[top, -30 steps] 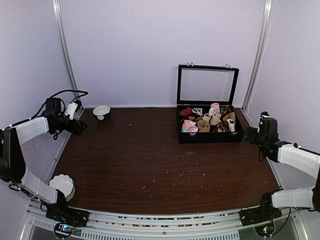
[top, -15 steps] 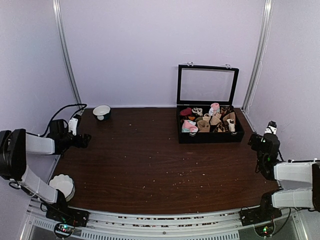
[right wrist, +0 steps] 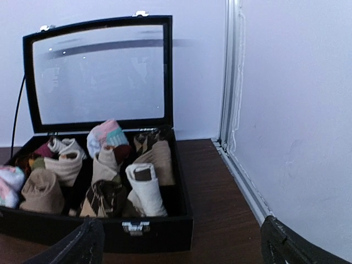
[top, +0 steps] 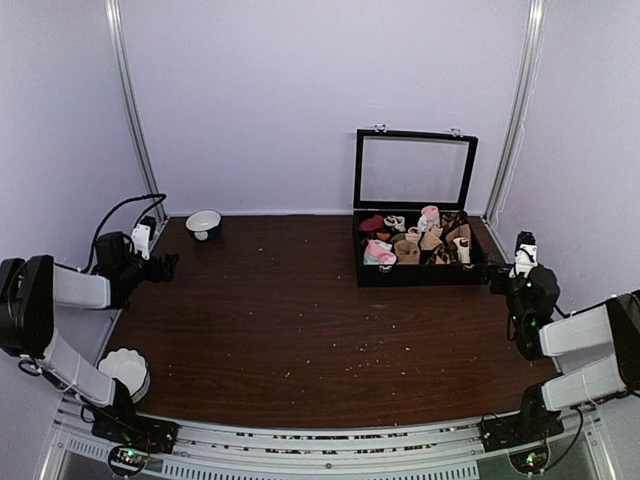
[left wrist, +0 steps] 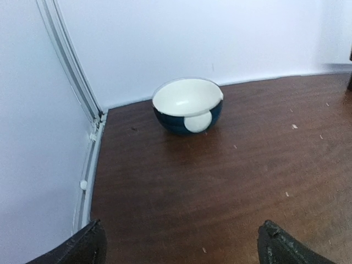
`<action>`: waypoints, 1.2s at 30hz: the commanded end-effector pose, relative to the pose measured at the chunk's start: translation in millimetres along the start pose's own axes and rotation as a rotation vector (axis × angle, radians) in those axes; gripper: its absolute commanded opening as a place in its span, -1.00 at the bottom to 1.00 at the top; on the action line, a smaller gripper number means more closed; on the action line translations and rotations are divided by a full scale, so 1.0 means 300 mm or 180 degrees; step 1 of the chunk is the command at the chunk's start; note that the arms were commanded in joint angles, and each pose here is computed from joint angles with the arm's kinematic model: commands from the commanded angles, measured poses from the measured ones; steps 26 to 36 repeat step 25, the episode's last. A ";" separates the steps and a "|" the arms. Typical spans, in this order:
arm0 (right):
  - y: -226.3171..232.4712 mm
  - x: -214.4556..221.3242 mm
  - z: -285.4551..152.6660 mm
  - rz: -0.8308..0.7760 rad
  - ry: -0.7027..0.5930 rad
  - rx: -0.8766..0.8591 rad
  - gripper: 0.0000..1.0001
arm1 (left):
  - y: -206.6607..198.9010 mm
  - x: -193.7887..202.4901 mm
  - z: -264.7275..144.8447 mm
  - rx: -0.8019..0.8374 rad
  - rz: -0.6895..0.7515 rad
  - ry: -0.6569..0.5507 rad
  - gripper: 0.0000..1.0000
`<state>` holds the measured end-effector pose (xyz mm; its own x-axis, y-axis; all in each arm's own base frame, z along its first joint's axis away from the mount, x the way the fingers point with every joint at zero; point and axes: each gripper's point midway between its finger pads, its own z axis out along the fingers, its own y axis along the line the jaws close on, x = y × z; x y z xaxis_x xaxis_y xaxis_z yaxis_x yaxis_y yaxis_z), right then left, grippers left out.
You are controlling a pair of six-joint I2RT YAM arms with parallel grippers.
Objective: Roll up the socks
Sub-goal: Reset both arms
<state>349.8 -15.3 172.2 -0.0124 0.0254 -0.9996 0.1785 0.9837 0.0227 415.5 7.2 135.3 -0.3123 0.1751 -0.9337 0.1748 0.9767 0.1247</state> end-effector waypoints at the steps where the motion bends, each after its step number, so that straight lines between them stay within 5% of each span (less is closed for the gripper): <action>1: 0.034 -0.044 -0.074 -0.0087 -0.0502 -0.0285 0.99 | -0.080 -0.051 -0.206 -0.0154 0.0378 -0.1188 0.96; 2: 0.015 -0.030 -0.040 -0.0062 -0.0324 -0.0135 0.99 | -0.084 -0.062 -0.232 -0.0175 0.0388 -0.1325 0.96; 6: -0.014 0.000 0.065 0.0005 0.0075 0.0174 0.99 | -0.016 -0.065 -0.116 -0.0249 0.0172 -0.0848 0.96; 36: -0.004 -0.008 0.065 -0.0029 0.0010 0.0109 0.99 | 0.018 -0.066 -0.118 -0.0380 0.0083 -0.0831 0.96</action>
